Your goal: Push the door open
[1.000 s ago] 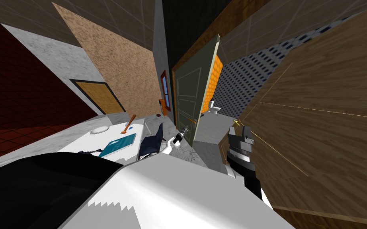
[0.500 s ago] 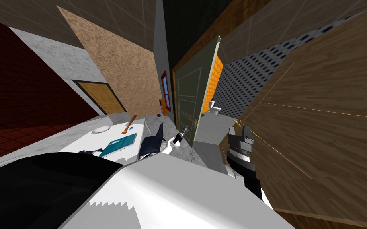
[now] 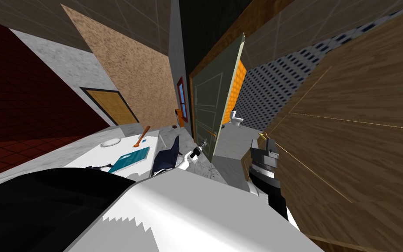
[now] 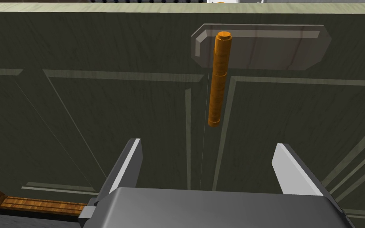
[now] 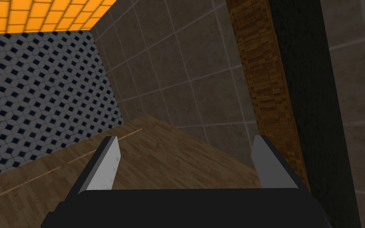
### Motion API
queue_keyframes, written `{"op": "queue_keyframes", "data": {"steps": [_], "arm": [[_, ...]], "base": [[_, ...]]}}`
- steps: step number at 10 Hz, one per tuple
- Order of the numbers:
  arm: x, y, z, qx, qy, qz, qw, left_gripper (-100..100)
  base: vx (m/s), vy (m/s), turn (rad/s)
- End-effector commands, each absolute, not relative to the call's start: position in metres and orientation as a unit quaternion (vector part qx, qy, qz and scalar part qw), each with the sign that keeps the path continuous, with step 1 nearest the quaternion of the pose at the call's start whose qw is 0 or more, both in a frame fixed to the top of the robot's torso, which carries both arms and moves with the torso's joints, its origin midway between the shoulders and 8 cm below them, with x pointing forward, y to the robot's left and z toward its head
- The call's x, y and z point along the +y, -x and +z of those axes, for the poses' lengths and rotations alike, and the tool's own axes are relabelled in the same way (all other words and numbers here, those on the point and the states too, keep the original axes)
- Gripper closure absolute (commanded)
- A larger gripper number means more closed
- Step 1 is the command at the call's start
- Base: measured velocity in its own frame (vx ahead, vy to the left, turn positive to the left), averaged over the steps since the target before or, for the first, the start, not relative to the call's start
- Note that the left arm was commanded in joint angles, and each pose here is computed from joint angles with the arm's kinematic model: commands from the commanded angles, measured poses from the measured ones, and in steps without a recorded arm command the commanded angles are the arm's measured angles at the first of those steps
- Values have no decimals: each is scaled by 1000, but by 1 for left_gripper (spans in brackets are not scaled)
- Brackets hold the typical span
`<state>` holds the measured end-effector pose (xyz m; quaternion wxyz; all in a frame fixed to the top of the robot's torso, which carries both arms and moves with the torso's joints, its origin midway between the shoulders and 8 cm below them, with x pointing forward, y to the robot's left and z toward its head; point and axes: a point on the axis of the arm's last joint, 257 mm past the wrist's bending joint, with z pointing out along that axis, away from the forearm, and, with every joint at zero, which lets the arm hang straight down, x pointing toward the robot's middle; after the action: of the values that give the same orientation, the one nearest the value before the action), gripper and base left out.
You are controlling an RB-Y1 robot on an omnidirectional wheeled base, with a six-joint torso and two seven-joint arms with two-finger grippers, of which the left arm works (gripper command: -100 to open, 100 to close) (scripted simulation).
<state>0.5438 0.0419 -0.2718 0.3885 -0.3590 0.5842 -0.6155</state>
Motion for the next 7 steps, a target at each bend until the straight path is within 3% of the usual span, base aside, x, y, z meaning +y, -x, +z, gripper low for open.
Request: {"op": "queue_keyframes", "data": {"steps": [1,7], "arm": [[42,-544,-272,584,359,-616,388,-100],[35,-541,-275,590,356,-617,381,-100]], "base": [[-1,-3,-14],[8,3,16]]}}
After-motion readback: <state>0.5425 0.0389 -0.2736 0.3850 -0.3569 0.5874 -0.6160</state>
